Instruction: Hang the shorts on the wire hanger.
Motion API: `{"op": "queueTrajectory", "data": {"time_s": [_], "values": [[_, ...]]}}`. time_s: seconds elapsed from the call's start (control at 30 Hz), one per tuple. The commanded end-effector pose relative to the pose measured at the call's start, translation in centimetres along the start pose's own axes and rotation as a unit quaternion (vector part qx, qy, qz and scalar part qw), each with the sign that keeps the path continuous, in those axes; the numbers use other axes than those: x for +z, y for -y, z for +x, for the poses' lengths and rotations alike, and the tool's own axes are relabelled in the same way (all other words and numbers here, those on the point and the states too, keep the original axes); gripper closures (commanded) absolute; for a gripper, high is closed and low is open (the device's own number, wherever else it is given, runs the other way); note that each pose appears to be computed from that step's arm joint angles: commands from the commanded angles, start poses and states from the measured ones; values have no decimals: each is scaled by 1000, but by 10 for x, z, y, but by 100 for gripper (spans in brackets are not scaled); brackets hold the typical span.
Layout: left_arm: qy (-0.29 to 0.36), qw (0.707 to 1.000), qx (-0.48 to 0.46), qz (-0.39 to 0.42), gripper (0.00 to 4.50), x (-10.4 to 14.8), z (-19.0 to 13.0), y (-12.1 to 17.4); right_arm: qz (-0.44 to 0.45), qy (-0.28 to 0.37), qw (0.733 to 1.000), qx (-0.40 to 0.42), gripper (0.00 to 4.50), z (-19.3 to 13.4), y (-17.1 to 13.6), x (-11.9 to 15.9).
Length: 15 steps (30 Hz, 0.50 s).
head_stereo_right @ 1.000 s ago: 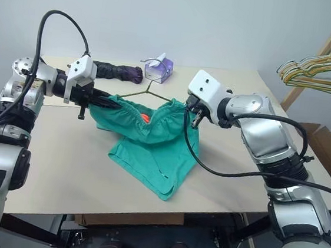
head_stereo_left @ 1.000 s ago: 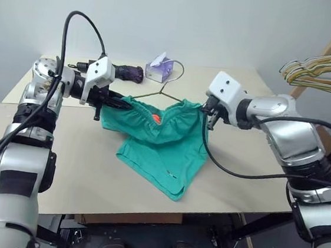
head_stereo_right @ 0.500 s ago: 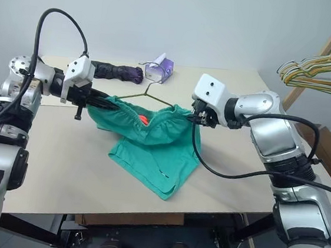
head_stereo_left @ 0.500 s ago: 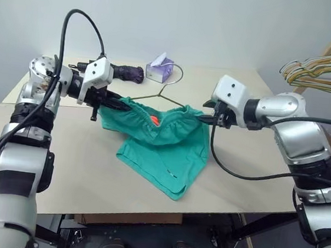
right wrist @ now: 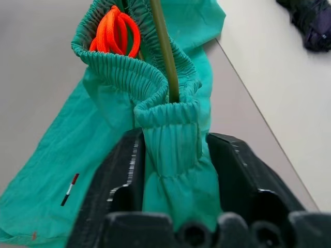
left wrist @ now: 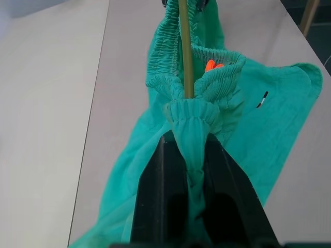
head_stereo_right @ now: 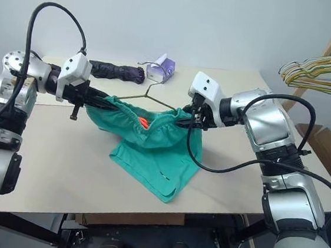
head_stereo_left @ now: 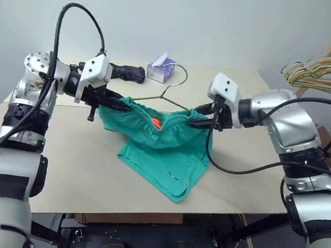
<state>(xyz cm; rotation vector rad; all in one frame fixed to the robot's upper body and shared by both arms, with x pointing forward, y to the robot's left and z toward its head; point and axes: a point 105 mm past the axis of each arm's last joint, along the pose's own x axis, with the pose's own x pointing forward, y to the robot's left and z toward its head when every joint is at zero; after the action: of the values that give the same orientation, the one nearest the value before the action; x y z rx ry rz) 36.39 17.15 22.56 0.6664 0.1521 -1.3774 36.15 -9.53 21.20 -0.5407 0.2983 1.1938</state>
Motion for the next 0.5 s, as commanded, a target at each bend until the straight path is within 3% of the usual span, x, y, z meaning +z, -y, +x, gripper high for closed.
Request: {"op": "queueTrajectory", "data": {"time_s": [0.03, 0.1, 0.17, 0.27, 0.5], "values": [[14, 1000, 4, 13, 442, 12, -5, -2, -5, 20, 1000, -5, 364, -9, 1, 12], [20, 1000, 1, 10, 442, 13, -5, -1, -4, 16, 1000, -5, 427, -8, 0, 9], [36, 999, 1, 8, 442, 16, -6, -2, -3, 15, 1000, -6, 443, -7, -1, 7], [73, 997, 10, 10, 350, 24, -7, -5, -4, 12, 1000, -10, 443, -6, -2, 5], [82, 994, 71, -7, 126, 19, -13, -23, 22, 18, 999, -34, 443, -8, -1, 0]]}}
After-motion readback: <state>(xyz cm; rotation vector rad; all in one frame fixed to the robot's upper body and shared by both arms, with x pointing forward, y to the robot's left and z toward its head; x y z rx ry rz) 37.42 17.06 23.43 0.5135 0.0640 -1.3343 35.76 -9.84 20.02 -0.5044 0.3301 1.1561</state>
